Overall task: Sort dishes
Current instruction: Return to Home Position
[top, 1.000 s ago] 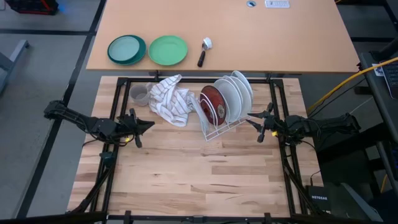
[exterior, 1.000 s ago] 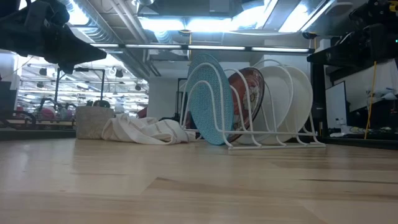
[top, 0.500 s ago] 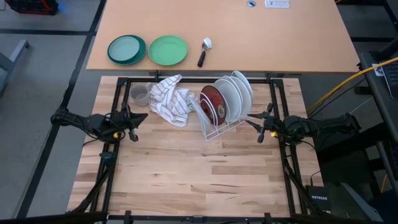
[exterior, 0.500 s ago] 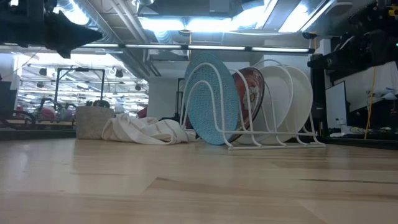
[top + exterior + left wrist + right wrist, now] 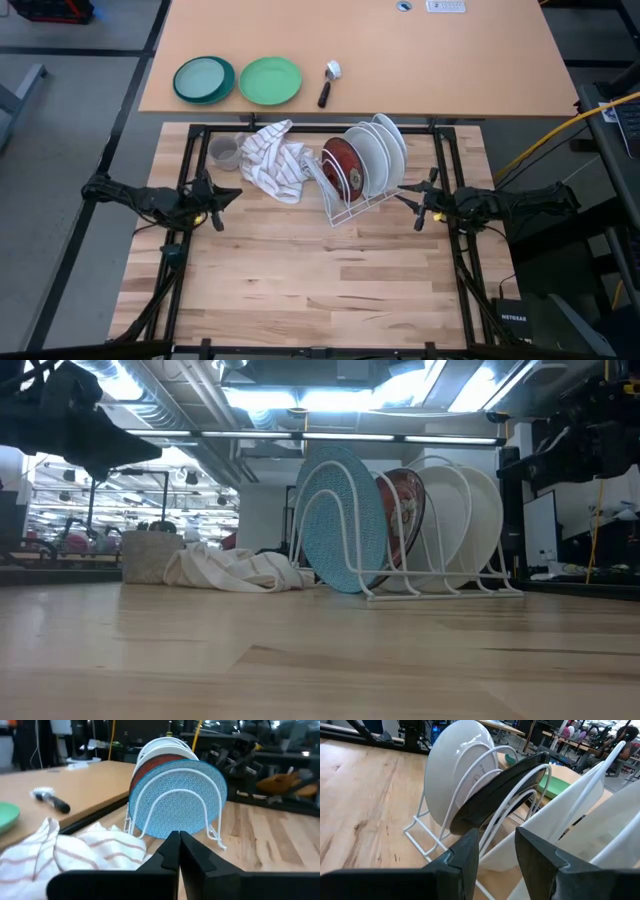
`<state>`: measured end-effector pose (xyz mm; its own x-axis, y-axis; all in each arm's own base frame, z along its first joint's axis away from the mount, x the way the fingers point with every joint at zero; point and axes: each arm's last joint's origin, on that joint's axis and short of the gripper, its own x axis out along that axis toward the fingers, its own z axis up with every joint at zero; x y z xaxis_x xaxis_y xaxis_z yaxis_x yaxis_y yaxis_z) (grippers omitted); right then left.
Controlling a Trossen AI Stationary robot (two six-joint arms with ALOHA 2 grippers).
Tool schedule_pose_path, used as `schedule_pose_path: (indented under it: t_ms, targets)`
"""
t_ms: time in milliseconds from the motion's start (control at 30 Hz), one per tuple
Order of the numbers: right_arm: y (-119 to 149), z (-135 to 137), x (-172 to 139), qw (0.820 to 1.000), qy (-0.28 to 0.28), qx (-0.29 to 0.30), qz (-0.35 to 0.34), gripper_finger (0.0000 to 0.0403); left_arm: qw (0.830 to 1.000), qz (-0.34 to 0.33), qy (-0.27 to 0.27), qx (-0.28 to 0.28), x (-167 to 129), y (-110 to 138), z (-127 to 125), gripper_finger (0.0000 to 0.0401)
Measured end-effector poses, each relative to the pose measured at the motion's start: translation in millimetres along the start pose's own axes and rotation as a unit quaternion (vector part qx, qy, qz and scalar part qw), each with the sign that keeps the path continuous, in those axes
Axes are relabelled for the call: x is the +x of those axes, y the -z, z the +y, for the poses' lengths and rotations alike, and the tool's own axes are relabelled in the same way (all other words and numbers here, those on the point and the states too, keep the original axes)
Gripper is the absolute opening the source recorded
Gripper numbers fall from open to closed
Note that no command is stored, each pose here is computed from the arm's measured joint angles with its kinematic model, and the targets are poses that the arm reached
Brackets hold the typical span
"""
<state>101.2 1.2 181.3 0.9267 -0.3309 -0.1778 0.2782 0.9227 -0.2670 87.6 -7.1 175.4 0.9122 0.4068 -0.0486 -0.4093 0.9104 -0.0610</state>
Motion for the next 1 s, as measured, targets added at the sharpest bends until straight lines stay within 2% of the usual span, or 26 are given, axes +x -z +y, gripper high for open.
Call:
schedule_pose_path:
  t_ms: [233,400,733,1000]
  targets:
    - [4,1,0,1.000,-0.003,-0.010,0.019,0.0131,0.998,0.002,-0.016,-0.062,0,1,1,0.0000]
    - [7,1,0,0.999,-0.006,-0.018,0.036,0.0131,0.999,0.003,-0.015,-0.044,0,1,1,0.0000]
    - [21,3,-2,0.994,-0.017,-0.052,0.099,0.0131,0.999,0.004,-0.015,-0.046,0,1,1,0.0000]
    - [21,3,-2,0.993,-0.019,-0.058,0.103,0.0131,0.999,0.005,-0.015,-0.046,0,1,1,0.0000]
